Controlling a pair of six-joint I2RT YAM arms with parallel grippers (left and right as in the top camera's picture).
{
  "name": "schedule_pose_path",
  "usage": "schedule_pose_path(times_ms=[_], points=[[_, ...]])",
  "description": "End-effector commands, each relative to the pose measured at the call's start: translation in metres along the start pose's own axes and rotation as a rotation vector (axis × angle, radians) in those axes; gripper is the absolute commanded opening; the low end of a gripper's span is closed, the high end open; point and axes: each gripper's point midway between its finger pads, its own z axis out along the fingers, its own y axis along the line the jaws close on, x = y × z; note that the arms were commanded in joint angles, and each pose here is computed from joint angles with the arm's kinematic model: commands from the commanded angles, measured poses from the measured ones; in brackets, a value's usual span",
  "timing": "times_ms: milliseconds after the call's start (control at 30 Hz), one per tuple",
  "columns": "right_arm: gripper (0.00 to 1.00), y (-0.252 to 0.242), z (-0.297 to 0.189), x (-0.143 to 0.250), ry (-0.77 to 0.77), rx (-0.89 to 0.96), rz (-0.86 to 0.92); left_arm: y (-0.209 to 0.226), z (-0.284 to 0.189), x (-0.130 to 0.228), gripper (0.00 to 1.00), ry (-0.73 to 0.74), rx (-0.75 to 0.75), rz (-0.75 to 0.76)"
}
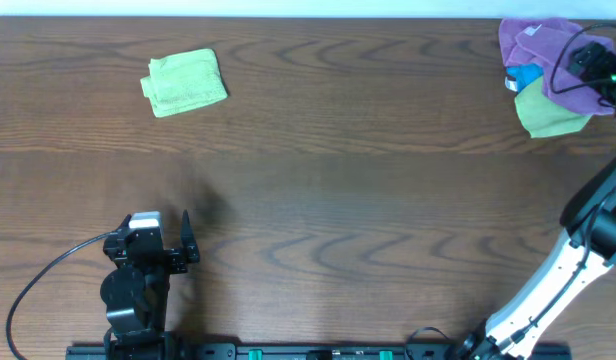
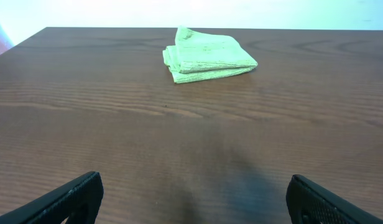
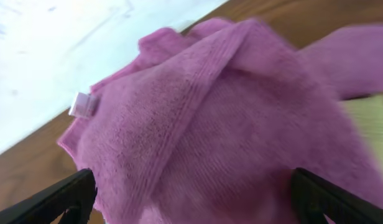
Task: Fold the cloth
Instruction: 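Reach the right gripper to the pink cloth on the top-right pile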
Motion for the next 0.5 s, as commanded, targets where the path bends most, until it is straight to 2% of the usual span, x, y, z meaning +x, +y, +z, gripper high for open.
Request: schedule_pose_path(times_ms=[0, 100, 133, 200, 300, 333, 467], points=[[0.98, 0.022, 0.01, 0.005, 0.02, -0.109, 0.061, -0.004, 0.003, 0.014, 0.95, 0.031, 0.018, 0.021], [0.84, 0.035, 0.014, 0.008, 0.027, -0.132, 0.047, -0.004, 0.003, 0.014, 0.95, 0.031, 0.018, 0.021], [0.72, 0.041, 0.014, 0.008, 0.024, -0.148, 0.039, -0.004, 0.003, 0.014, 0.95, 0.031, 0.018, 0.021], [0.4, 0.05, 0.017, 0.01, 0.028, -0.162, 0.029, -0.004, 0.003, 0.014, 0.95, 0.031, 0.018, 0.021], [0.05, 0.06, 0.019, 0.013, 0.038, -0.183, 0.029, -0.004, 0.003, 0.014, 0.95, 0.031, 0.018, 0.021], [0.01, 0.063, 0.019, 0.014, 0.041, -0.194, 0.034, -0.004, 0.003, 0.014, 0.95, 0.031, 0.018, 0.021], [0.01, 0.078, 0.013, 0.008, 0.039, -0.264, 0.031, -0.004, 0.003, 0.014, 0.95, 0.031, 0.018, 0.021]])
